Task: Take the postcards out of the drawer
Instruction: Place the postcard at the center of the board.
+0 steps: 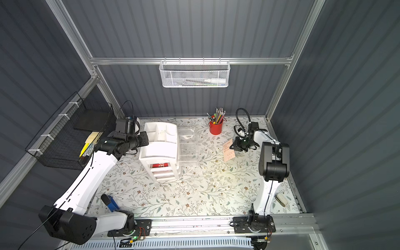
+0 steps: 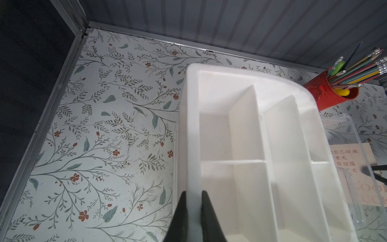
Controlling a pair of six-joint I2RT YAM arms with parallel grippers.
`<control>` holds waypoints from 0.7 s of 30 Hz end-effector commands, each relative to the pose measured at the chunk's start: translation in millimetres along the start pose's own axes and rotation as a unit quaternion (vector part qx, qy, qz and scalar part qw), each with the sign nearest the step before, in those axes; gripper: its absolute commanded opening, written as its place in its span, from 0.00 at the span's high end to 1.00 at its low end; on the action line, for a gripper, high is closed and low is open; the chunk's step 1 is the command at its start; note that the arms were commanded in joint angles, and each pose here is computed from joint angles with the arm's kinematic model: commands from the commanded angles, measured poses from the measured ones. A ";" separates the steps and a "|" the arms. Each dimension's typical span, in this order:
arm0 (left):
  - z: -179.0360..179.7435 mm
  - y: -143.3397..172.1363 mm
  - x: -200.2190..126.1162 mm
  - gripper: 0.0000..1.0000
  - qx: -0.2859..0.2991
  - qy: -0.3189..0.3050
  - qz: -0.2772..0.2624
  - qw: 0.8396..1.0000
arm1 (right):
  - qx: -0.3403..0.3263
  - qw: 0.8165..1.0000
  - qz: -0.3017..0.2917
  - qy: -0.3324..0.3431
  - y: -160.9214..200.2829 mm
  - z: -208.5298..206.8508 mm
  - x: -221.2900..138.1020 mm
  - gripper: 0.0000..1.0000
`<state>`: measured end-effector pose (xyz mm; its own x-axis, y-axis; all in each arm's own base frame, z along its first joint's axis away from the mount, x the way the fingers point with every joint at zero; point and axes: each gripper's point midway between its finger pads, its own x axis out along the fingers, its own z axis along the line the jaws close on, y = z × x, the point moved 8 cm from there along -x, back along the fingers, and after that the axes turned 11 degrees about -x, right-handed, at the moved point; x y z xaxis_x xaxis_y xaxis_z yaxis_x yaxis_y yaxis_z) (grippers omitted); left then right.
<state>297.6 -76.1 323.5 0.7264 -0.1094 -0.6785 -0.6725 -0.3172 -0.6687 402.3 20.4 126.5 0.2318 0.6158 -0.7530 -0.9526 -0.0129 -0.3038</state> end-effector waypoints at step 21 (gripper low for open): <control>4.6 11.0 -8.8 1.00 0.022 -0.001 0.015 1.000 | 0.031 0.999 0.013 0.033 6.2 -21.5 4.2 0.76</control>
<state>292.3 -75.5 322.8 0.7220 -0.1128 -0.6826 -0.6776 -0.3144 -0.6648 403.7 8.7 115.7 0.2333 0.5715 -0.7867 -0.9622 0.0187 -0.2718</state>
